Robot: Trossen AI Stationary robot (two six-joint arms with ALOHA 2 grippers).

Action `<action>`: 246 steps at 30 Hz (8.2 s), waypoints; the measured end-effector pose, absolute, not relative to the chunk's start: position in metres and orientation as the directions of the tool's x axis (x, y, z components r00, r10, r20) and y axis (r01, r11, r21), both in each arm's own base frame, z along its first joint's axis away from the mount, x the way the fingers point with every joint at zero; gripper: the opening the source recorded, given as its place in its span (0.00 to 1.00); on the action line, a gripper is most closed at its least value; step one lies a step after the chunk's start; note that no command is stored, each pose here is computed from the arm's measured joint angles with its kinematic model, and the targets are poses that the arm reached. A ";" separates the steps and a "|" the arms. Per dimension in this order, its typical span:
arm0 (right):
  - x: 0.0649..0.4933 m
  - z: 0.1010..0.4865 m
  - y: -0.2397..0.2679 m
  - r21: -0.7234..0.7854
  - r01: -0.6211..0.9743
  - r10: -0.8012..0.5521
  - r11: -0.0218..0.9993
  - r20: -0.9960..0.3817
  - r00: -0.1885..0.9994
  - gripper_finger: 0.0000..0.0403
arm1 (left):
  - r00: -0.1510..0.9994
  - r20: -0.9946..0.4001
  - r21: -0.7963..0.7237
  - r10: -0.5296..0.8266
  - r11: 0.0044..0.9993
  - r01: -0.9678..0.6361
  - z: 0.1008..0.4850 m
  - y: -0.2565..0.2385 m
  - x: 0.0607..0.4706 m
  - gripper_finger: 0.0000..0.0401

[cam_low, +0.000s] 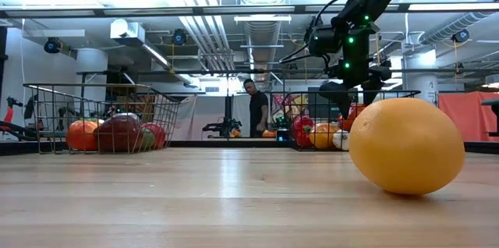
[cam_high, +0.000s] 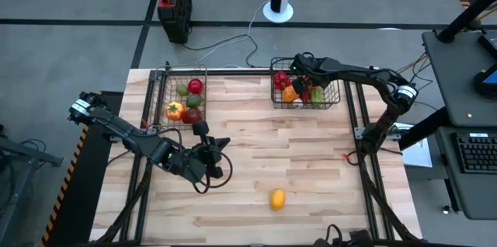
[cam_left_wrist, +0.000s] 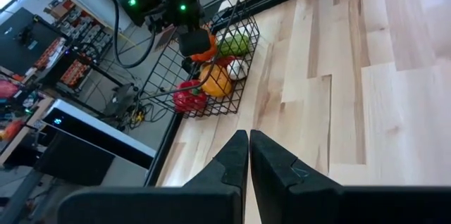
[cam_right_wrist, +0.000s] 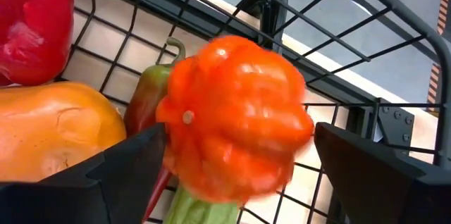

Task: Sort produce into baskets
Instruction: Put the pumpkin into the black wire basket, then put the lemon into the brown wire basket

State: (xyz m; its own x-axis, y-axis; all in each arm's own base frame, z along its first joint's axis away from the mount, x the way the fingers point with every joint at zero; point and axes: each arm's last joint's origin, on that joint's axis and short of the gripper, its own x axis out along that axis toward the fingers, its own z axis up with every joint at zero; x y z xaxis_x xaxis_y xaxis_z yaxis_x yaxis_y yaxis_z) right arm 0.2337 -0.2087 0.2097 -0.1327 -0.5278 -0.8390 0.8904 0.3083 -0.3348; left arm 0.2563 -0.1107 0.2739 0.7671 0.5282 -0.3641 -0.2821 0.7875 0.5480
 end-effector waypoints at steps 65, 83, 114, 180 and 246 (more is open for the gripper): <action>0.227 0.170 0.201 0.057 0.505 -0.058 0.861 -0.976 0.208 0.87 | 0.755 -0.648 -0.238 0.098 0.916 -0.323 0.255 -0.181 0.358 0.00; 0.193 0.167 0.240 0.086 0.449 -0.059 0.889 -0.952 0.300 0.87 | 0.630 -0.743 -0.122 0.227 0.879 -0.461 0.232 -0.219 0.411 0.00; 0.166 0.168 0.260 0.126 0.450 -0.039 0.884 -0.939 0.341 0.87 | 0.554 -0.787 -0.140 0.273 0.795 -0.590 0.183 -0.239 0.460 0.61; 0.168 0.169 0.260 0.126 0.430 -0.068 0.894 -0.910 0.409 0.87 | 0.497 -0.830 -0.072 0.255 0.834 -0.548 0.142 -0.240 0.470 0.65; 0.299 0.252 0.065 -0.016 0.201 -0.147 0.980 -0.737 0.660 0.87 | -0.009 -0.904 0.209 0.428 0.423 -0.882 0.280 0.106 0.153 0.56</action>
State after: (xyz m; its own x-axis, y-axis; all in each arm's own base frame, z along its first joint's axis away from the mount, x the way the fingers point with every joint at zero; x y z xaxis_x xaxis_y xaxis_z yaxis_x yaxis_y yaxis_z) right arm 0.2989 0.0653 0.2517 0.6600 -0.1469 -0.7367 0.2006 0.9795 -0.0155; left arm 0.1534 0.1055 0.2803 -0.0089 0.4285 -0.9035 -0.8817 0.4229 0.2092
